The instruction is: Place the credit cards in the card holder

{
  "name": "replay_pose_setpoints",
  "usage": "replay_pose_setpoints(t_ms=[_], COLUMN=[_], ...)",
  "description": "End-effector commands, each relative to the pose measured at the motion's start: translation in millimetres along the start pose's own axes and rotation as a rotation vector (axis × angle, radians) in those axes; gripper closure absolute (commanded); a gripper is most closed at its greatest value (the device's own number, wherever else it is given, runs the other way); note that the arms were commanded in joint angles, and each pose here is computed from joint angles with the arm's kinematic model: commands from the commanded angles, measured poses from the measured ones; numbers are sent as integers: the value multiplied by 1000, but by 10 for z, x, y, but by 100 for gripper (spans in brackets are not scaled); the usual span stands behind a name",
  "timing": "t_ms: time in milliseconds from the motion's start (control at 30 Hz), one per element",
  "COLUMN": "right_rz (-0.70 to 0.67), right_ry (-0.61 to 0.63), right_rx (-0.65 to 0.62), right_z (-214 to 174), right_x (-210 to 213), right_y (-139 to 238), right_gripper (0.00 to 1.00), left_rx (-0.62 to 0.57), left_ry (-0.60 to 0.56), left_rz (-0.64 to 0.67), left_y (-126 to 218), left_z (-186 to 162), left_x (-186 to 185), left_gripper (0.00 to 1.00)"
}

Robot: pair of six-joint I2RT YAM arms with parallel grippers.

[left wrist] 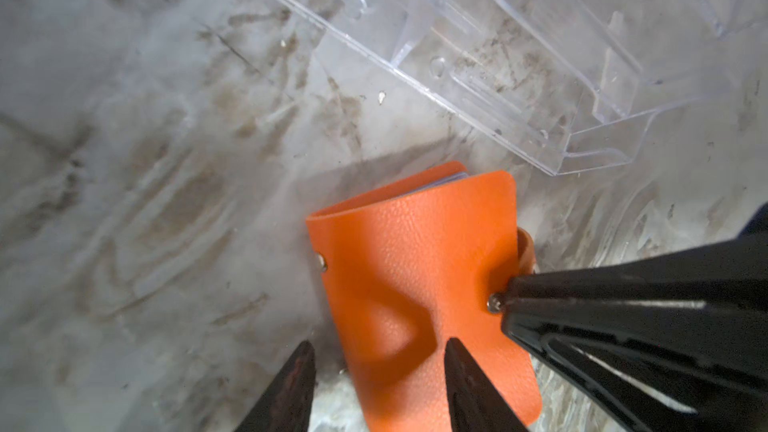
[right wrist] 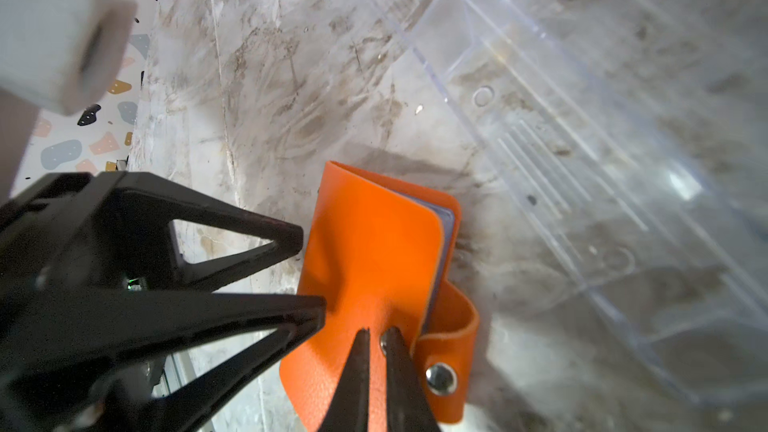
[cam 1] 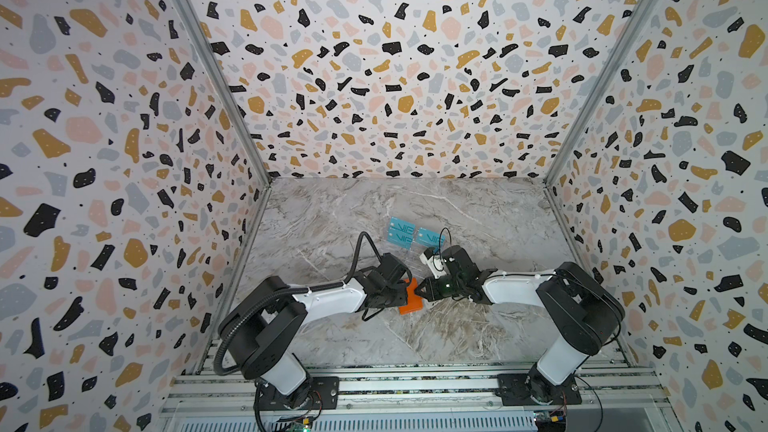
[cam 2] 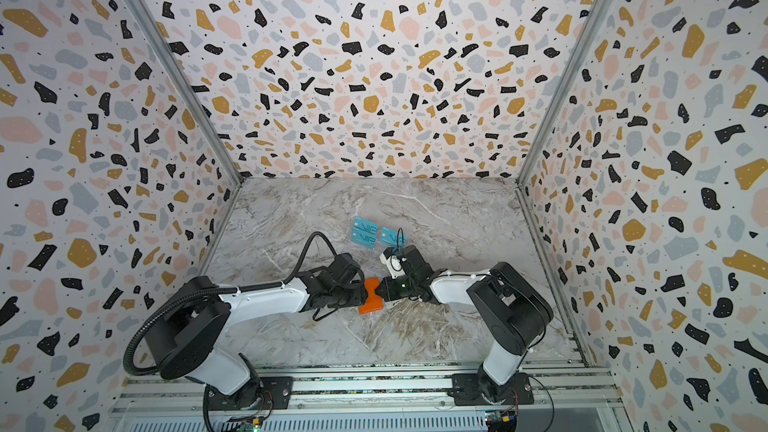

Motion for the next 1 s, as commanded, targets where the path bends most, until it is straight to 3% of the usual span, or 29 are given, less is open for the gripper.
replay_pose_setpoints(t_ms=[0,133,300,633,767,967], right_rz=[-30,-62,-164,-252,-284,-335], right_ry=[-11,13,45,64,82,90], right_rx=[6,-37,-48,53,97,119], right_z=[-23,108,271,139,44,-62], right_x=[25,84,63,-29,-75,-176], right_y=[94,256,406,206,166,256], right_gripper=[87,86,76,55,57,68], left_rx=[0,4,25,60,58,60], left_ry=[-58,-79,-142,-178,-172,-160], left_rz=[37,68,132,164,154,145], left_y=[-54,-101,-167,-227,-217,-230], left_z=[29,25,15,-36,-44,-59], left_x=[21,64,141,209,204,210], left_gripper=[52,56,60,61,61,61])
Point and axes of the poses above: each gripper's point midway between its finger pads, its own y axis back along the fingers, its own x axis along the line the jaws close on, z = x × y, the point moved 4 cm from there along y, back along the fingers, and after that the axes turned 12 degrees about y, right-handed, at the moved point
